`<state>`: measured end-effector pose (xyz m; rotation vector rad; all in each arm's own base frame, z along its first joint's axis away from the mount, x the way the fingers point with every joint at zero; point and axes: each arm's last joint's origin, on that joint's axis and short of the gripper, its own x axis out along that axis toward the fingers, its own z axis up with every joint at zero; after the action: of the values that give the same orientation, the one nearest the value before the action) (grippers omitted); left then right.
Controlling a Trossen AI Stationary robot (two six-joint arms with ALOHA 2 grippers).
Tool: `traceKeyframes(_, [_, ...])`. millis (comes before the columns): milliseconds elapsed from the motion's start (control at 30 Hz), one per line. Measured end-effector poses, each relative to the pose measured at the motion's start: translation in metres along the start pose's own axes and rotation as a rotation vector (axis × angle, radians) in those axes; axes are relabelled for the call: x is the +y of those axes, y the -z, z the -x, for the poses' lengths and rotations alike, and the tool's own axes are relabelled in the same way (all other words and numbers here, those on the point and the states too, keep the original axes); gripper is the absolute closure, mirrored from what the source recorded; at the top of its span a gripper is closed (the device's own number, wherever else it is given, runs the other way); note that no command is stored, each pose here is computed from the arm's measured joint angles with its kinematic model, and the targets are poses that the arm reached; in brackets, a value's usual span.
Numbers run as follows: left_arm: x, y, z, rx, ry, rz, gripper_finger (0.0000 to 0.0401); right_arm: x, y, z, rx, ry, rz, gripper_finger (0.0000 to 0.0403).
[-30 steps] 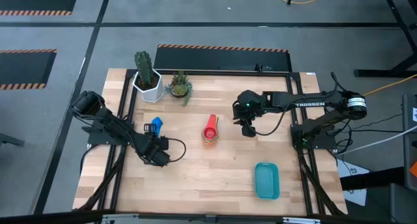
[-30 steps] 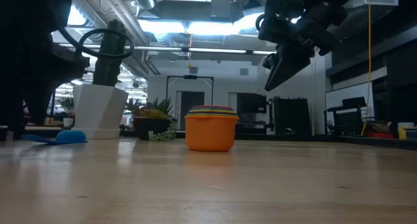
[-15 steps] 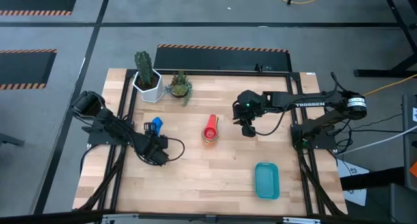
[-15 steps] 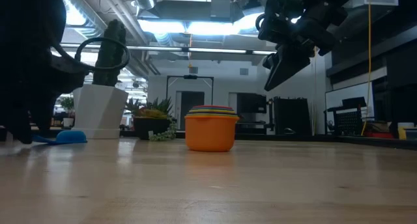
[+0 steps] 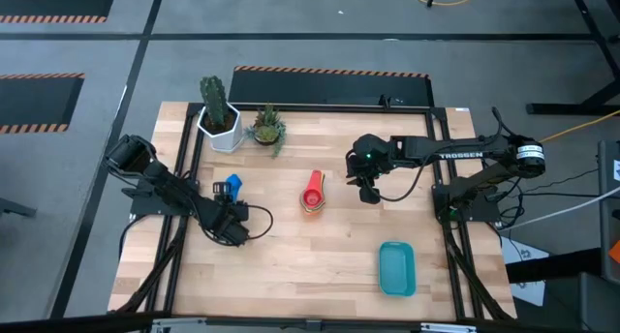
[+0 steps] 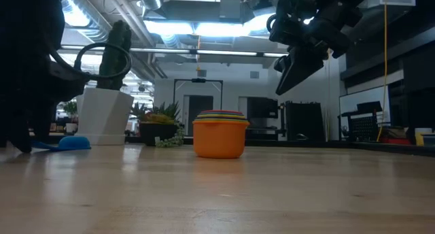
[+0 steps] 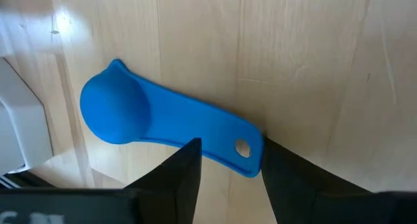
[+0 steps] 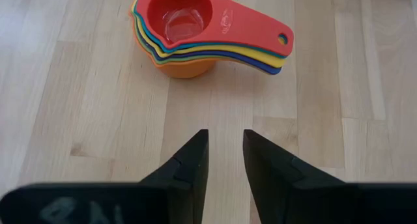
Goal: Nest measuring cups in basket
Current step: Stack the blue measuring cup on top of the red measuring cup
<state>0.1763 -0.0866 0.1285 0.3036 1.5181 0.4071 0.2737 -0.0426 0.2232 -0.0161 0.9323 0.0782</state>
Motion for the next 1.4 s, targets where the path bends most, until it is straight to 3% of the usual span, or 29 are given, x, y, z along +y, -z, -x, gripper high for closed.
traceKeyframes(633, [-0.001, -0.004, 0.001, -0.037, -0.002, 0.032, 0.0390, 0.000, 0.000, 0.000, 0.000, 0.000, 0.000, 0.0303])
traceKeyframes(800, [-0.002, -0.011, 0.008, -0.071, 0.007, 0.105, 0.0395, 0.000, 0.000, 0.000, 0.000, 0.000, 0.000, 0.0303])
traceKeyframes(1133, [0.007, -0.061, 0.066, -0.226, 0.145, 0.181, 0.0399, -0.002, 0.002, 0.006, 0.007, 0.008, -0.006, 0.0303])
traceKeyframes(1400, [0.034, -0.103, 0.129, -0.358, 0.360, 0.142, 0.0400, -0.003, 0.003, 0.027, -0.025, 0.025, -0.011, 0.0303])
